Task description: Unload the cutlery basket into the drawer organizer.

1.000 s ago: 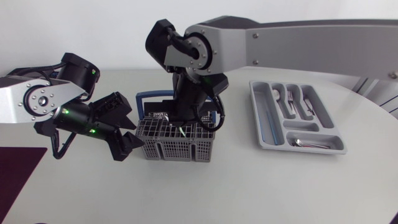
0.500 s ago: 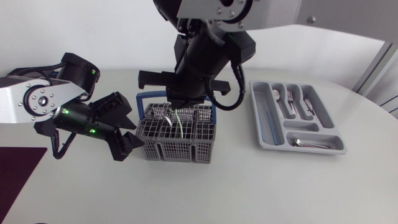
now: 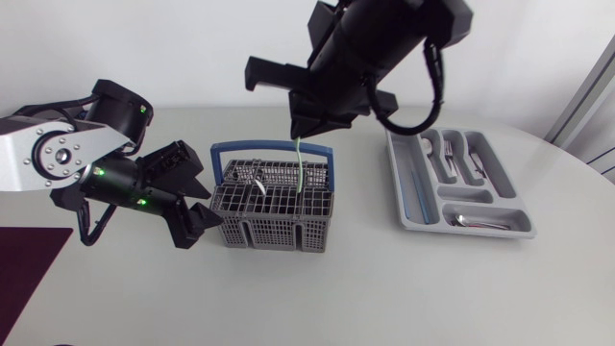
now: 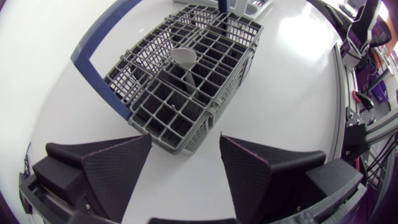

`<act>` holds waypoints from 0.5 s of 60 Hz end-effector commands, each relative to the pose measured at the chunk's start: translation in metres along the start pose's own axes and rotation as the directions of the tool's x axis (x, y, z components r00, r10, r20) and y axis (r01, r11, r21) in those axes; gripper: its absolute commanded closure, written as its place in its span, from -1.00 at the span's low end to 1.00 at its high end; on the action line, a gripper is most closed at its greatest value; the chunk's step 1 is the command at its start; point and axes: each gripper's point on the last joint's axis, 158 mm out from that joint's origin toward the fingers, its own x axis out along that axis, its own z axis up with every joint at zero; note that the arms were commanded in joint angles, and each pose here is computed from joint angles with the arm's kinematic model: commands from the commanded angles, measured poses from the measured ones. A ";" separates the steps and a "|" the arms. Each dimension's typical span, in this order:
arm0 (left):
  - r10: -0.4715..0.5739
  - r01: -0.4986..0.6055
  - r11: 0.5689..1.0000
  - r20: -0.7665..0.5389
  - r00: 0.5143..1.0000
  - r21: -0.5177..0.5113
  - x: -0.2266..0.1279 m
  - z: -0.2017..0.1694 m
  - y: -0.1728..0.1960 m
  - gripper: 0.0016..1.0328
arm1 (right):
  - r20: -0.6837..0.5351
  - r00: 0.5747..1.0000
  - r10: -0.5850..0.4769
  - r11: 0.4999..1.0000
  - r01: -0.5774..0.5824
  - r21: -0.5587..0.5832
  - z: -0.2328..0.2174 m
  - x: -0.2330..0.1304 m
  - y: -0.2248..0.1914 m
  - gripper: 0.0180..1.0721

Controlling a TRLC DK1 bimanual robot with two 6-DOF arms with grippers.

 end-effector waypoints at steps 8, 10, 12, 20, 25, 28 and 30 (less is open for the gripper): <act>0.000 0.000 1.000 0.019 1.000 0.019 -0.004 0.007 -0.004 -0.81 | 0.035 0.997 -0.063 0.998 0.062 0.020 0.005 -0.034 -0.039 0.88; -0.003 0.003 1.000 0.018 1.000 0.019 -0.004 0.007 -0.005 -0.81 | 0.046 0.995 -0.088 0.996 0.087 0.024 0.006 -0.037 -0.051 0.88; -0.007 0.006 1.000 0.017 1.000 0.022 -0.003 0.007 -0.007 -0.81 | 0.048 0.993 -0.105 0.994 0.104 0.032 0.006 -0.038 -0.061 0.88; -0.015 0.015 0.999 0.019 1.000 0.030 -0.001 0.010 -0.011 -0.81 | 0.041 0.982 -0.183 0.981 0.180 0.073 -0.002 -0.042 -0.108 0.88; -0.017 0.016 0.999 0.022 1.000 0.030 -0.001 0.012 -0.012 -0.81 | 0.034 0.973 -0.229 0.969 0.224 0.102 -0.010 -0.042 -0.137 0.88; -0.018 0.017 0.999 0.022 1.000 0.030 0.000 0.012 -0.012 -0.81 | 0.027 0.968 -0.251 0.963 0.247 0.112 -0.015 -0.040 -0.152 0.88; -0.017 0.016 0.999 0.024 1.000 0.031 0.000 0.013 -0.012 -0.81 | 0.024 0.964 -0.264 0.958 0.260 0.119 -0.019 -0.039 -0.161 0.88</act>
